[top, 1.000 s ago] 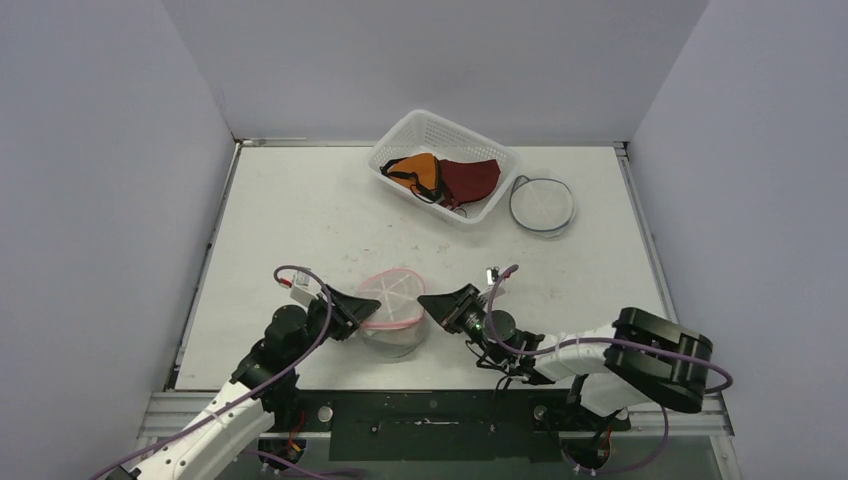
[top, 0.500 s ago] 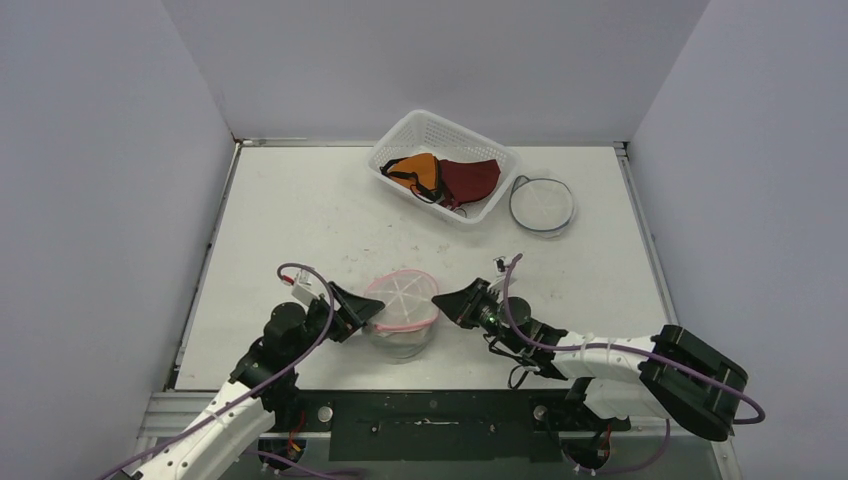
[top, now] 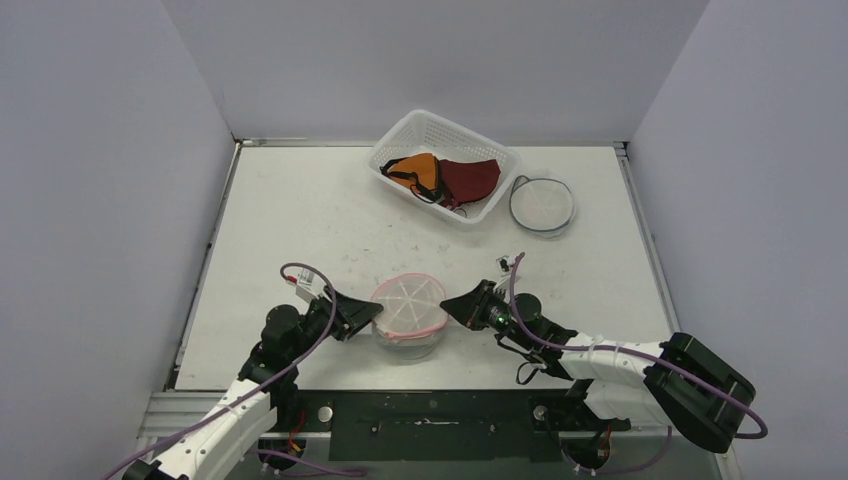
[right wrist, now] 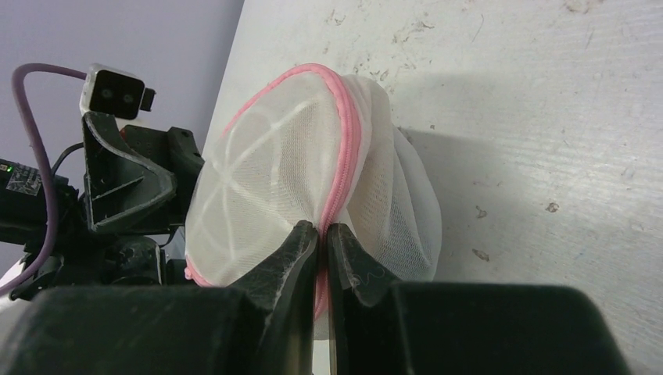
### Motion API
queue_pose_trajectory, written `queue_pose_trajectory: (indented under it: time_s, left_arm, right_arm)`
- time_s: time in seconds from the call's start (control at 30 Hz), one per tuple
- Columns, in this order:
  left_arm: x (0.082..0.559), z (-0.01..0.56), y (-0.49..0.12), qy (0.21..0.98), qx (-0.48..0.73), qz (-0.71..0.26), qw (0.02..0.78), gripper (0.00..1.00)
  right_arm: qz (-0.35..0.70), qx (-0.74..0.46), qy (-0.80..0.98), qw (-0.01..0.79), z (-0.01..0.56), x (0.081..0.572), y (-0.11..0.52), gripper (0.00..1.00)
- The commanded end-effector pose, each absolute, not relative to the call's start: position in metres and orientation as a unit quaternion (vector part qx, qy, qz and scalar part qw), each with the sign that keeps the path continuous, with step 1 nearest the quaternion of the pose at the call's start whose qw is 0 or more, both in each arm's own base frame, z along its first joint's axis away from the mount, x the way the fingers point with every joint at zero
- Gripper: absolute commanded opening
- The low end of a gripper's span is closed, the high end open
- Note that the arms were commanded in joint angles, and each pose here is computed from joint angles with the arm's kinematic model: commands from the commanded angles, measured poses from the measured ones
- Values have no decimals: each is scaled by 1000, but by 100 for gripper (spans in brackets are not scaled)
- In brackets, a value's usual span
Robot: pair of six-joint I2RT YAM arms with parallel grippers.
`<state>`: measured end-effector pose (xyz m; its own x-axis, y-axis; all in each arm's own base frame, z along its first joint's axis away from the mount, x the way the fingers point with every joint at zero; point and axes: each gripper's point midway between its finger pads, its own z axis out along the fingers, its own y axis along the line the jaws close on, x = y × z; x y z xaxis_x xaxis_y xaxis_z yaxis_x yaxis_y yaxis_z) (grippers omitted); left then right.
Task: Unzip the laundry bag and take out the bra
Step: Place the laundry bag at the center of the board, then unzip the laundry bag at the center of the board.
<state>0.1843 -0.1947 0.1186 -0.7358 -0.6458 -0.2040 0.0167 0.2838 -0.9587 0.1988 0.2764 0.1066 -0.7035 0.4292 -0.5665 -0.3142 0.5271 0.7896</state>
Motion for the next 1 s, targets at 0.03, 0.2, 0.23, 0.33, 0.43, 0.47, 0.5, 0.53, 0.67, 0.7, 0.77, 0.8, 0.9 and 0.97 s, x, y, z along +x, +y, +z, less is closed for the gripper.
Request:
queue_pose_trajectory:
  time_s: [0.03, 0.2, 0.23, 0.33, 0.43, 0.47, 0.5, 0.53, 0.67, 0.7, 0.77, 0.8, 0.9, 0.97]
  left_arm:
    - [182, 146, -202, 711, -179, -607, 307, 36]
    - [181, 148, -203, 709, -173, -611, 306, 27]
    - [180, 149, -204, 709, -170, -612, 306, 26]
    - [180, 148, -204, 710, -167, -612, 306, 19]
    - [179, 152, -205, 709, -160, -615, 306, 0]
    - [179, 154, -205, 707, -159, -617, 307, 0]
    - [179, 157, -206, 705, -160, -619, 307, 0]
    - [180, 160, -206, 703, -161, -620, 308, 0]
    - [186, 177, -202, 705, -179, -607, 321, 0]
    - [189, 184, -200, 704, -184, -602, 329, 0]
    - [193, 190, -198, 715, -199, -581, 334, 0]
    - [196, 195, -197, 721, -205, -570, 338, 0]
    - [204, 202, -191, 740, -236, -522, 353, 0]
    - [211, 215, -187, 735, -250, -505, 377, 0]
  right_arm:
    - [486, 16, 782, 389, 104, 198, 272, 5]
    - [489, 15, 782, 387, 105, 197, 273, 5]
    - [491, 15, 781, 386, 106, 197, 273, 5]
    - [496, 15, 777, 387, 112, 196, 274, 5]
    - [493, 14, 779, 388, 116, 196, 273, 11]
    - [491, 15, 779, 389, 118, 196, 272, 25]
    - [488, 15, 780, 391, 121, 197, 271, 40]
    - [485, 14, 780, 394, 125, 196, 269, 54]
    - [459, 10, 786, 415, 142, 193, 260, 82]
    - [454, 6, 785, 422, 150, 191, 257, 84]
    - [438, -2, 783, 441, 165, 188, 254, 87]
    - [428, -2, 782, 452, 173, 186, 252, 87]
    - [432, -16, 770, 470, 193, 169, 263, 86]
    - [441, -28, 756, 483, 203, 157, 275, 84]
